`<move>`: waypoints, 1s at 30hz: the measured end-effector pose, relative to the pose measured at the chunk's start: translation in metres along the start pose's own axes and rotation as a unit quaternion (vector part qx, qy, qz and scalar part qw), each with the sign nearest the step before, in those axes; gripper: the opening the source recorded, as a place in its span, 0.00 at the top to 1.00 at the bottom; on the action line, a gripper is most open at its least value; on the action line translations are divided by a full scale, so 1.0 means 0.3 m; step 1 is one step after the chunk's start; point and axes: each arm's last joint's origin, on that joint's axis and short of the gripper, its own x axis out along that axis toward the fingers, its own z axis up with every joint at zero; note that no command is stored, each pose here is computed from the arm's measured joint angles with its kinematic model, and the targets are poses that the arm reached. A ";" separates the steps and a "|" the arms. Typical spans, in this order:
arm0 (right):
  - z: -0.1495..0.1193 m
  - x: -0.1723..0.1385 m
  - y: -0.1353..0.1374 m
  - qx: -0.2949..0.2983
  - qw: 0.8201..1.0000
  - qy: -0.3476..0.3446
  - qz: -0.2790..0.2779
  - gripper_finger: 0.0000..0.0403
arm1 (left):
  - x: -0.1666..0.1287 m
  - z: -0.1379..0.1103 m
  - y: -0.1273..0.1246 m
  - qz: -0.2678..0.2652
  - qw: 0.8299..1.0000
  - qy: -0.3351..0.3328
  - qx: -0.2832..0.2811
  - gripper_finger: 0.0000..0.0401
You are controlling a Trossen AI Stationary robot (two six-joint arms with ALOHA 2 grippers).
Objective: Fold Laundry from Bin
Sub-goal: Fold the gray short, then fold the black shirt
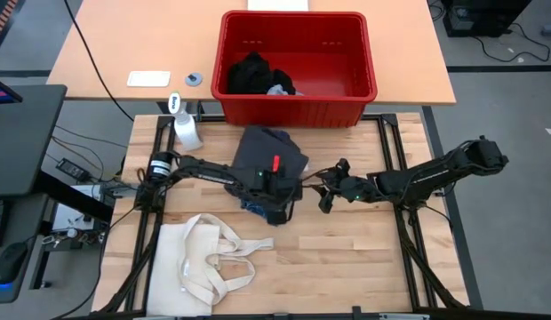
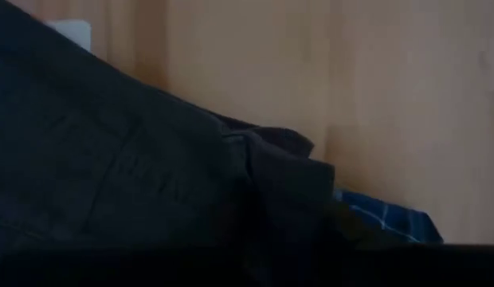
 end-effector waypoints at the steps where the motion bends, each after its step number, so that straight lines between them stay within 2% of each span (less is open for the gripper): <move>1: 0.000 0.000 0.000 0.000 1.000 0.000 0.000 0.50 | -0.006 0.001 -0.007 -0.001 1.000 -0.003 0.005 0.64; 7: 0.004 -0.002 -0.001 -0.001 1.000 -0.004 0.001 0.50 | -0.154 0.005 -0.015 -0.007 0.999 -0.030 0.015 0.35; 12: 0.004 -0.003 -0.004 -0.007 1.000 -0.003 -0.002 0.50 | -0.286 -0.016 -0.024 -0.014 0.998 -0.051 0.021 0.22; 15: 0.006 -0.003 -0.004 -0.005 1.000 -0.006 -0.004 0.50 | -0.358 -0.033 -0.020 -0.010 0.998 -0.061 0.023 0.20; 17: 0.011 -0.003 -0.002 -0.003 1.000 -0.013 -0.001 0.50 | -0.380 -0.046 -0.009 0.021 0.998 -0.055 0.029 0.20; 19: 0.025 0.004 0.008 0.000 0.999 -0.034 0.010 0.50 | -0.377 -0.057 0.013 0.061 0.997 -0.034 0.039 0.21; 23: 0.018 0.055 0.031 -0.026 0.998 -0.054 0.013 0.50 | -0.329 -0.082 0.060 0.081 0.996 -0.011 0.031 0.24; 26: -0.003 0.100 0.039 -0.033 0.998 -0.050 0.014 0.50 | -0.271 -0.160 0.077 0.085 0.995 0.015 0.039 0.27; 30: -0.027 0.130 0.048 -0.037 0.998 -0.044 0.013 0.50 | -0.252 -0.289 0.115 0.099 0.994 -0.032 0.023 0.30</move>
